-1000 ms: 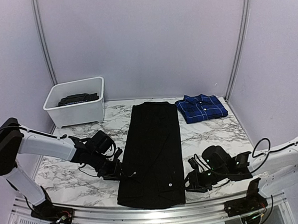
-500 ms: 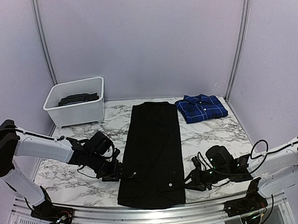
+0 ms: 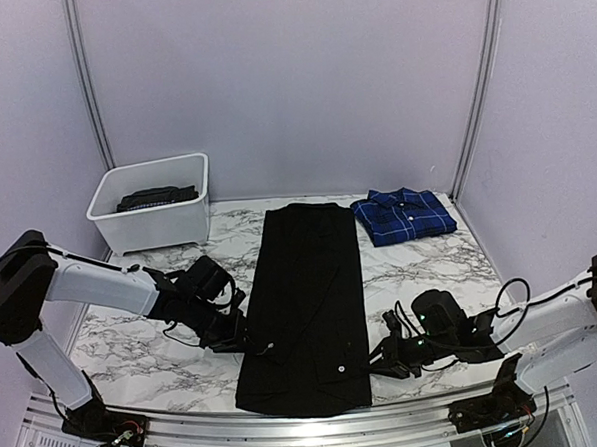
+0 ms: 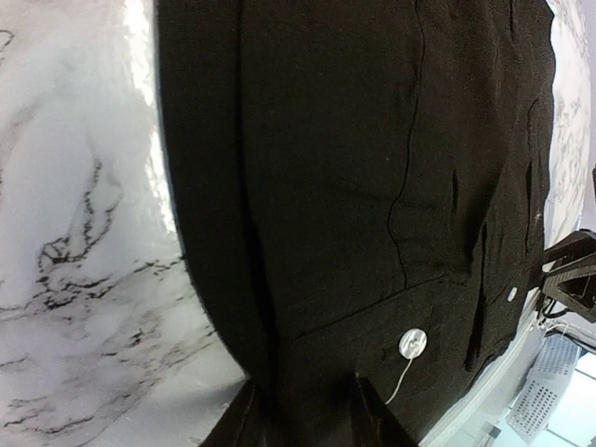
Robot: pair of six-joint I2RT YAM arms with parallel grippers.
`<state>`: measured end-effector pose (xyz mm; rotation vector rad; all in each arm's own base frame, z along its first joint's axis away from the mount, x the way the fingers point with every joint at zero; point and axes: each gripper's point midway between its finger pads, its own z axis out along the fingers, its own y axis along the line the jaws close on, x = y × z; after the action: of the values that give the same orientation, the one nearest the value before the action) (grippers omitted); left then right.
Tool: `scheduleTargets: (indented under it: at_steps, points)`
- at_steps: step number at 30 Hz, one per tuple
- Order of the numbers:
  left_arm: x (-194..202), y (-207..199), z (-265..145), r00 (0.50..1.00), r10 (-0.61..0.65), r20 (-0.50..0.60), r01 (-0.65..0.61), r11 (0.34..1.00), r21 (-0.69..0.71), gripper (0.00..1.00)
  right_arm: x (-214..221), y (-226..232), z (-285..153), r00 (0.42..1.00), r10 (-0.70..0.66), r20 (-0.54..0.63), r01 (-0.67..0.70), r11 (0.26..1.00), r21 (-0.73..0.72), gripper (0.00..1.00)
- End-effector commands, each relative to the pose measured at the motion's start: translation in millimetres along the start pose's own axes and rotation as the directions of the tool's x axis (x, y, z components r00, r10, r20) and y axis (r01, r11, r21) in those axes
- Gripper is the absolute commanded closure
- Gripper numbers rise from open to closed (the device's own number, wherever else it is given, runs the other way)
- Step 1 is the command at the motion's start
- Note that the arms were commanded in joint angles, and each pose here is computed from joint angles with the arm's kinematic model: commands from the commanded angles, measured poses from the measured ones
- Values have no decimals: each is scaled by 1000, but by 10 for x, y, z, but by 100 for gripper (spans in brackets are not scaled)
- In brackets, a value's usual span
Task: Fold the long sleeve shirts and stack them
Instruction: Pick up the rectangle-folded shirt from the center of the board.
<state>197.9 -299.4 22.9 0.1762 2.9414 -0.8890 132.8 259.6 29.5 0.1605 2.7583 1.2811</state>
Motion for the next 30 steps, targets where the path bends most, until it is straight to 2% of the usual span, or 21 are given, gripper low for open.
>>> scheduleTargets:
  at_steps: [1, 7, 14, 22, 30]
  points:
    - [316, 248, 170, 994, -39, -101, 31, 996, -81, 72, 29, -2, 66, 1000, 2, -16, -2, 1000, 10, 73]
    - [349, 133, 163, 994, -45, -104, 43, 999, -26, 90, -16, 142, 80, 1000, -10, -8, 10, 999, -31, 82]
    - [277, -83, 26, 996, -30, -79, 34, 998, 45, 100, -141, 445, 18, 997, -63, 36, 66, 993, -92, 100]
    - [-6, -444, -263, 999, -31, -18, 34, 985, 168, 100, -409, 821, -154, 984, -131, 122, 146, 981, -124, 100]
    - [-755, -747, -575, 989, -109, 99, 74, 948, 310, 100, -1218, 1093, -387, 941, -175, 289, 215, 970, -111, 100]
